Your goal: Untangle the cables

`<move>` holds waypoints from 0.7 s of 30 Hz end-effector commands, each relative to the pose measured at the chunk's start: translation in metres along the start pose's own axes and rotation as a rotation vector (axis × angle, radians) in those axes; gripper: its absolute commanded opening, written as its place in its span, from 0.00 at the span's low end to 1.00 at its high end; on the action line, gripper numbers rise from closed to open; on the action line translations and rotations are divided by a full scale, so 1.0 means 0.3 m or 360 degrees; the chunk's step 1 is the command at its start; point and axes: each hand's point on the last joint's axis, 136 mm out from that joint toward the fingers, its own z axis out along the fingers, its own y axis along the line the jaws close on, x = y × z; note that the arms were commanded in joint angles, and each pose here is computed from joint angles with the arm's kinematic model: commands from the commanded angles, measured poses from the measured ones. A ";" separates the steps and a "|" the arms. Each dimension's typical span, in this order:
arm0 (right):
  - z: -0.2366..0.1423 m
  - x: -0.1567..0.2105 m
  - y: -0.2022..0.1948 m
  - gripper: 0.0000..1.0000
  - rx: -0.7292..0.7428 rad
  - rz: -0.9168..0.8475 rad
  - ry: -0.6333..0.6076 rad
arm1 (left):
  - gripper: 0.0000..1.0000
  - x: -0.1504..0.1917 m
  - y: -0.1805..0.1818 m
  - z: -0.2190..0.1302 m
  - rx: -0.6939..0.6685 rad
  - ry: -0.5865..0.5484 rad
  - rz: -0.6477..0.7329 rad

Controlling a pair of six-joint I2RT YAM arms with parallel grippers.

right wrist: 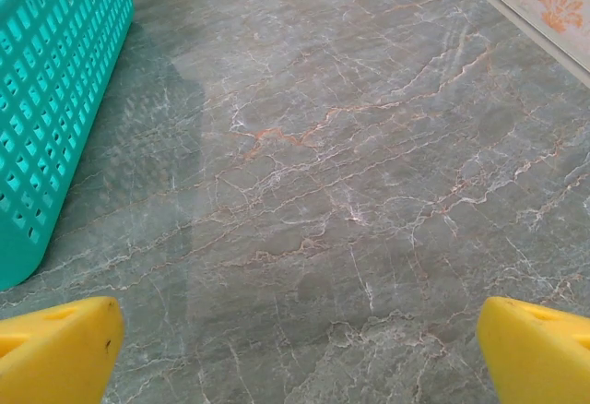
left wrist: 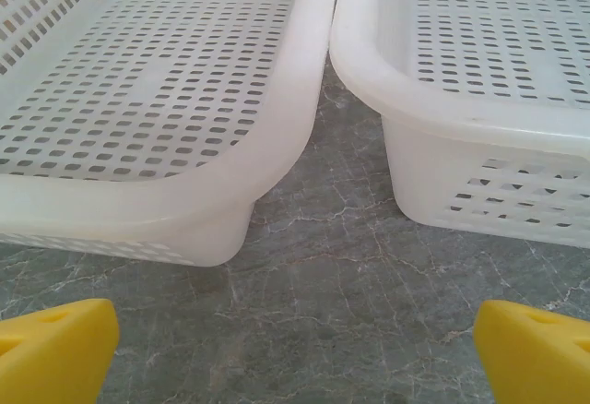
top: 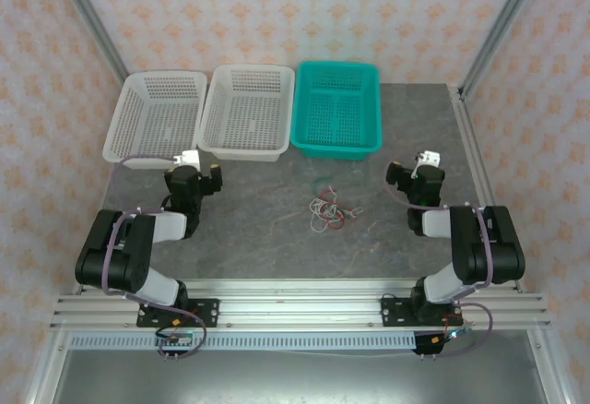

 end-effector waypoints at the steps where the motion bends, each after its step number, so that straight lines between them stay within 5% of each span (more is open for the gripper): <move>1: 0.006 -0.040 0.005 0.99 0.0009 0.0023 -0.0062 | 1.00 -0.054 0.020 0.011 -0.0051 -0.0072 0.0006; 21: -0.037 -0.052 -0.012 0.99 0.0030 0.0055 -0.0160 | 1.00 -0.053 0.020 0.011 -0.0051 -0.0070 0.0006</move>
